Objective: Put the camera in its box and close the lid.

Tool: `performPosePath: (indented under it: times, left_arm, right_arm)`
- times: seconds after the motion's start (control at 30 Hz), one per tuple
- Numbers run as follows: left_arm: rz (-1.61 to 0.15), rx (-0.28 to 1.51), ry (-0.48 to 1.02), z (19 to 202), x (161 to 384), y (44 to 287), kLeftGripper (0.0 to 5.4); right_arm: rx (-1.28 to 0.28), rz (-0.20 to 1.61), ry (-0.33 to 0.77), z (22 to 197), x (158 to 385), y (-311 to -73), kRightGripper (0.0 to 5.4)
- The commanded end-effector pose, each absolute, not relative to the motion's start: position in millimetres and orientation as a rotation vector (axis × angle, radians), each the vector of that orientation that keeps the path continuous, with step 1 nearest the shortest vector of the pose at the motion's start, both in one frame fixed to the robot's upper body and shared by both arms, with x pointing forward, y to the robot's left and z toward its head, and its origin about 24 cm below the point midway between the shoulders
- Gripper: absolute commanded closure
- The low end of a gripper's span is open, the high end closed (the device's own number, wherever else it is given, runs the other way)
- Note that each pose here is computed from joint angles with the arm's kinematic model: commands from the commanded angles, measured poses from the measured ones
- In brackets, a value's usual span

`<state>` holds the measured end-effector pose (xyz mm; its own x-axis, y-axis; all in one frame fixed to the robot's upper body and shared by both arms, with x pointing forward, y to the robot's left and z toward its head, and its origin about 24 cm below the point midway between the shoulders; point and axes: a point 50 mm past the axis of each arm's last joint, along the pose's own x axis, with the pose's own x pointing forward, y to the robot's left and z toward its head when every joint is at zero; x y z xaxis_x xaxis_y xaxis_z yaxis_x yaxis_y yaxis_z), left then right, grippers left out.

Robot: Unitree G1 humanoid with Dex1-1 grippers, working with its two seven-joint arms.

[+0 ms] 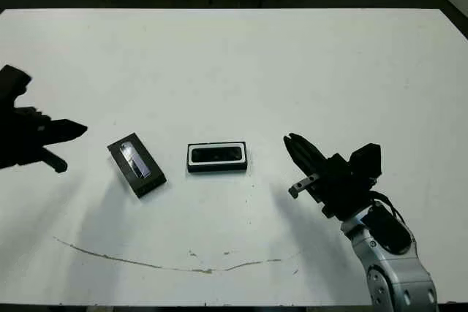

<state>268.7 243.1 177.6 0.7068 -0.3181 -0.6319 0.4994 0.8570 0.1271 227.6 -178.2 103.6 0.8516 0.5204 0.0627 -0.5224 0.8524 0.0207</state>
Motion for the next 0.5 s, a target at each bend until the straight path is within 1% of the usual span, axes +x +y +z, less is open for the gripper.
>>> performPosePath:
  times: [0.03, 0.2, 0.5]
  left_arm:
    - [-0.464, 0.336, 0.676, 175.1, 275.1, 243.3, 5.40]
    - [-0.487, 0.368, 0.700, 168.9, 283.6, 240.2, 5.40]
    - [-0.518, 0.397, 0.743, 164.6, 288.8, 241.4, 5.40]
  right_arm:
    - [0.037, 0.527, -0.051, 100.4, 228.4, -181.3, 5.38]
    - [0.016, 0.518, -0.048, 101.2, 228.4, -182.4, 5.38]
    - [0.032, 0.520, -0.047, 102.0, 228.3, -181.9, 5.38]
